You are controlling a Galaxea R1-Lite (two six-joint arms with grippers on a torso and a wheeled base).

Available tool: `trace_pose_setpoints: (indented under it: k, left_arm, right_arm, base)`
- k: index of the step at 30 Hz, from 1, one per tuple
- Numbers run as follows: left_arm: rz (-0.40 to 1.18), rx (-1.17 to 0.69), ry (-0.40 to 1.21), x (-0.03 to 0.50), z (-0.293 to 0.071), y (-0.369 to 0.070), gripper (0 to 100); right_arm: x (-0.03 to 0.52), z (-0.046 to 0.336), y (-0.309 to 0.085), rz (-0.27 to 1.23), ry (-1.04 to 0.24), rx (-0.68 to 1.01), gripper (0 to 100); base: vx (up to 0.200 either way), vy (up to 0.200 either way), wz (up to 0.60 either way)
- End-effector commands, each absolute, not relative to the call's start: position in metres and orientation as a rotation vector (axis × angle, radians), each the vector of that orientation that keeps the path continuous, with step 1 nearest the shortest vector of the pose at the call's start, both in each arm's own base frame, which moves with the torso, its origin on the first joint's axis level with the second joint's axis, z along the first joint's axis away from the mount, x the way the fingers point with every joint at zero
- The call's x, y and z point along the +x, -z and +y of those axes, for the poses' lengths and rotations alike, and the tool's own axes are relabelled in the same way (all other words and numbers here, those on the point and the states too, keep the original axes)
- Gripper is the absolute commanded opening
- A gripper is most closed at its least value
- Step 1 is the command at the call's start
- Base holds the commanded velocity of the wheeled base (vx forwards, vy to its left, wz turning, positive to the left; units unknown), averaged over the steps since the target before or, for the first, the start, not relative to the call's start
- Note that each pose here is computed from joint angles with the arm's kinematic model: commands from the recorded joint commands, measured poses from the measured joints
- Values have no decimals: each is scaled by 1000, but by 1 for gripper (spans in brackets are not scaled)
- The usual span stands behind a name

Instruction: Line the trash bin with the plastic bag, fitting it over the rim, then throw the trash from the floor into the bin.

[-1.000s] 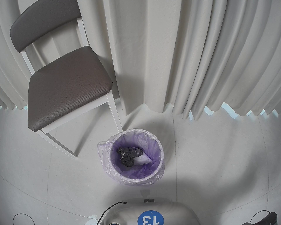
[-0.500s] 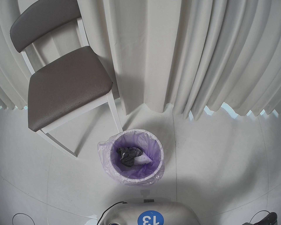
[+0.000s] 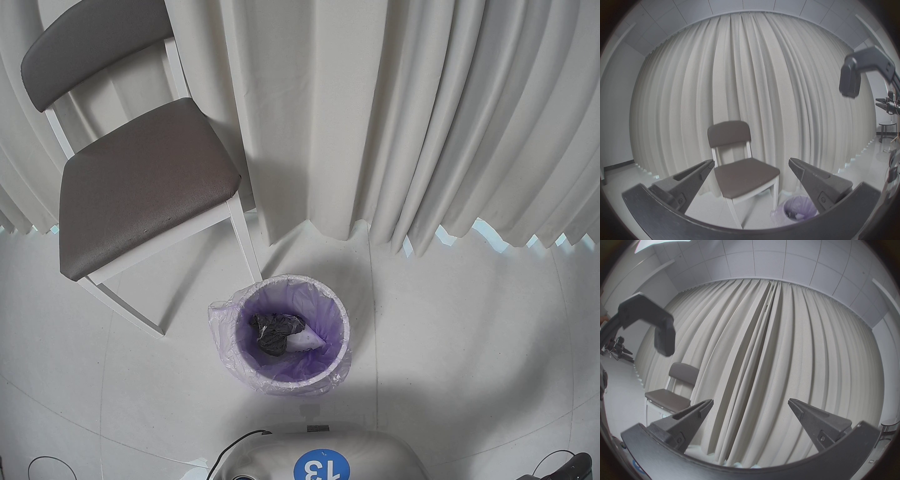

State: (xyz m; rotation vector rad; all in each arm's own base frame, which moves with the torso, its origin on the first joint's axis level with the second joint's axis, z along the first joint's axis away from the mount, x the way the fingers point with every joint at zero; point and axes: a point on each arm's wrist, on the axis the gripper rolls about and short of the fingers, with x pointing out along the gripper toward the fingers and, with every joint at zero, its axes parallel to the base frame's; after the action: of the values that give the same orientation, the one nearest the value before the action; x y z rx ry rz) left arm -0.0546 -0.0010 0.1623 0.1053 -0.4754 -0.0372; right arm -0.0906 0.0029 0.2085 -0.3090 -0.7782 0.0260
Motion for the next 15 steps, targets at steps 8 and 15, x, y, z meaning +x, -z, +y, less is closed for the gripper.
trace_pose_setpoints:
  k: [8, 15]
  left_arm:
    - [-88, 61, -32, -23, 1, -85, 100]
    - [13, 16, 66, -23, -1, -75, 100]
  right_arm:
    - [-50, 4, -149, -701, -67, -313, 100]
    - [-50, 4, -148, -709, -61, -325, 100]
  base:
    - [0, 0, 0]
    - [0, 0, 0]
